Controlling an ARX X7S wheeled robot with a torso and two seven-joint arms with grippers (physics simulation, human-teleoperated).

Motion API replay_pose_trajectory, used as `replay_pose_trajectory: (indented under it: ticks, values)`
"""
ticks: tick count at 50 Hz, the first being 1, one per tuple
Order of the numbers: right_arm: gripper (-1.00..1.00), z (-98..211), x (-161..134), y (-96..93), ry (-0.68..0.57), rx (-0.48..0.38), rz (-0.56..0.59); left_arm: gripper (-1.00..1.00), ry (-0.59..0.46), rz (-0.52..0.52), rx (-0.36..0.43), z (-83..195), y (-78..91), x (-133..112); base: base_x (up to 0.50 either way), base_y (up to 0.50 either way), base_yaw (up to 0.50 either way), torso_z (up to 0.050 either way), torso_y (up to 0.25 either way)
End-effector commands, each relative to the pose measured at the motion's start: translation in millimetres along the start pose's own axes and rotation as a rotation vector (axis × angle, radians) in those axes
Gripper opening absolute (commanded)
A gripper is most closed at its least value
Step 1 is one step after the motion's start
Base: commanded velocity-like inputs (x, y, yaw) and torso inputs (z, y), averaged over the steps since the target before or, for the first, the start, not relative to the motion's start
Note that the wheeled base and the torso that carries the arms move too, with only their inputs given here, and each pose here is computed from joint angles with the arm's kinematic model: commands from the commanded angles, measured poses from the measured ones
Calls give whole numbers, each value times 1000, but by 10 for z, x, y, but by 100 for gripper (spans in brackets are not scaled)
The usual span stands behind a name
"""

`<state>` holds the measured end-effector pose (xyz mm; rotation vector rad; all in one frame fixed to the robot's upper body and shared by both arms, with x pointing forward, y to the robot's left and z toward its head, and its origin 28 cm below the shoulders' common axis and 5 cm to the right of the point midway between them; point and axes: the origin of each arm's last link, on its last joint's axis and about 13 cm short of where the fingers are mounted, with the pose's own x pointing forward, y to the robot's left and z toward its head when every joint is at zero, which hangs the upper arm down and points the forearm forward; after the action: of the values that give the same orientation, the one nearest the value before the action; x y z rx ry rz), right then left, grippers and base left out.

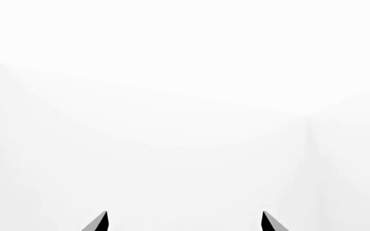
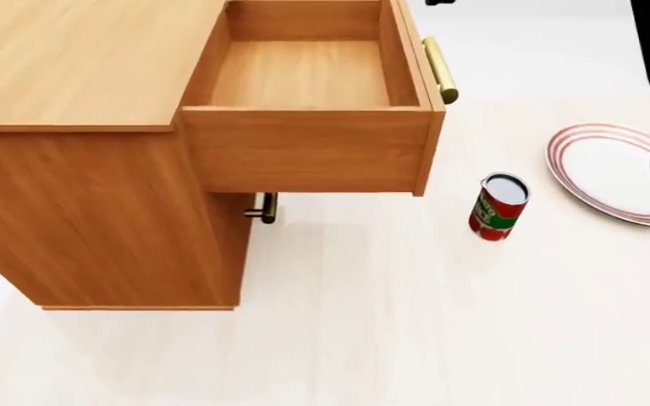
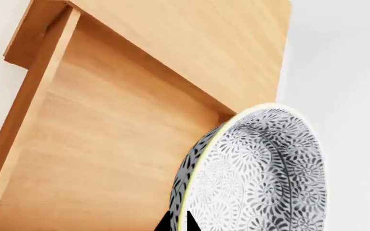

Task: Put the bowl in the top drawer of the cabinet.

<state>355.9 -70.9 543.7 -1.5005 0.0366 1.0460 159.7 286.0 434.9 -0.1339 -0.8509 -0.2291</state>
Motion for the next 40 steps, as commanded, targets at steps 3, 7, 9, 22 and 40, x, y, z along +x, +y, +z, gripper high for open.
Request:
replay_pose_trajectory:
  ticks: [3, 7, 9, 22, 40]
  values:
    - [-100, 23, 74, 5, -29, -33, 3, 100, -12, -1, -2, 0, 0, 2, 0, 0, 0, 0, -163]
    - [-100, 17, 88, 10, -26, -32, 6, 100, -14, 0, -3, -1, 0, 2, 0, 0, 0, 0, -162]
    - [-100, 14, 91, 11, -25, -30, 9, 100, -14, 0, -3, -1, 0, 2, 0, 0, 0, 0, -162]
    - [-100, 2, 100, 17, -14, -23, 28, 100, -16, 1, -5, -1, 0, 3, 0, 0, 0, 0, -163]
    - [-100, 7, 120, 20, -38, -14, 65, 100, -17, 9, -21, -1, -2, 2, 0, 0, 0, 0, -77]
